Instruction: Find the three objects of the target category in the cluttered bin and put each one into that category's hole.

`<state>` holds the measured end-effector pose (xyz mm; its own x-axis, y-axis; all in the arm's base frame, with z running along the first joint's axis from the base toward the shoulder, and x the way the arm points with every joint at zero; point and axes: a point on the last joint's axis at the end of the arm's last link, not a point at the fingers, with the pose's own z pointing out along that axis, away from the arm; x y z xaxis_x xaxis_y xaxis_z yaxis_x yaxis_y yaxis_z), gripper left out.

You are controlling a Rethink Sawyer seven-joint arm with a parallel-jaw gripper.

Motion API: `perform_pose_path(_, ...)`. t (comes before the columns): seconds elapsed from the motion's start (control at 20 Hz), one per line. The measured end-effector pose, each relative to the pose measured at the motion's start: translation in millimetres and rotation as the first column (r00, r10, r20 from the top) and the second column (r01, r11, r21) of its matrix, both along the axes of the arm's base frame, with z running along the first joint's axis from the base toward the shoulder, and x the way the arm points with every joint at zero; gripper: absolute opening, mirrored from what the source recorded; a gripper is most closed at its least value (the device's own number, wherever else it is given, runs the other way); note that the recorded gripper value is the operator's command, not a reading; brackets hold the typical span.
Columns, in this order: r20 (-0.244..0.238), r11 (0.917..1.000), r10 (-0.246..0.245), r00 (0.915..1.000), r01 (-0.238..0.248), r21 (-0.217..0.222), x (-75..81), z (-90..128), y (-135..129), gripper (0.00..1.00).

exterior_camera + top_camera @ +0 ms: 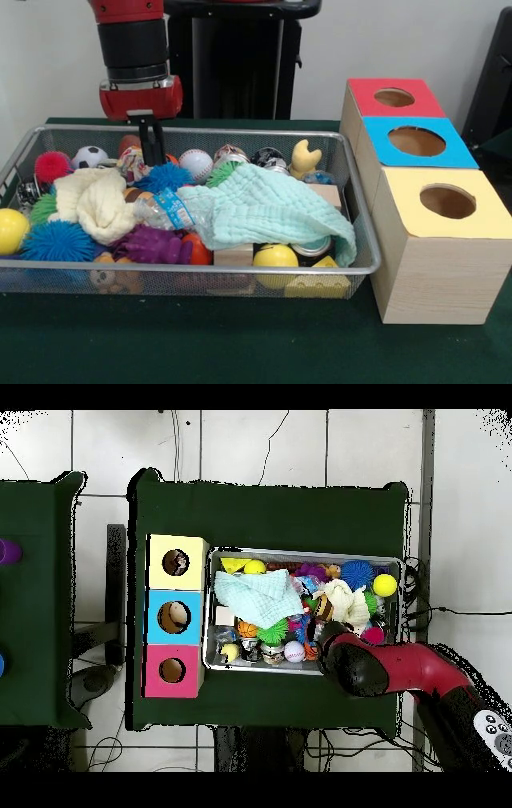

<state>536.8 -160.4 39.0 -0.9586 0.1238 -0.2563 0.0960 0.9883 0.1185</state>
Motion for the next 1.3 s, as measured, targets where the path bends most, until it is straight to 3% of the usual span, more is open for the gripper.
perform_pose_path(0.75, -0.004, 0.9967, -0.074, 0.9973, 0.074, 0.034, -26.7, 2, -37, 0.00)
perform_pose_path(1.3, -0.004, 0.9996, -0.027, 0.9996, 0.027, 0.003, -47.3, -13, -51, 0.00)
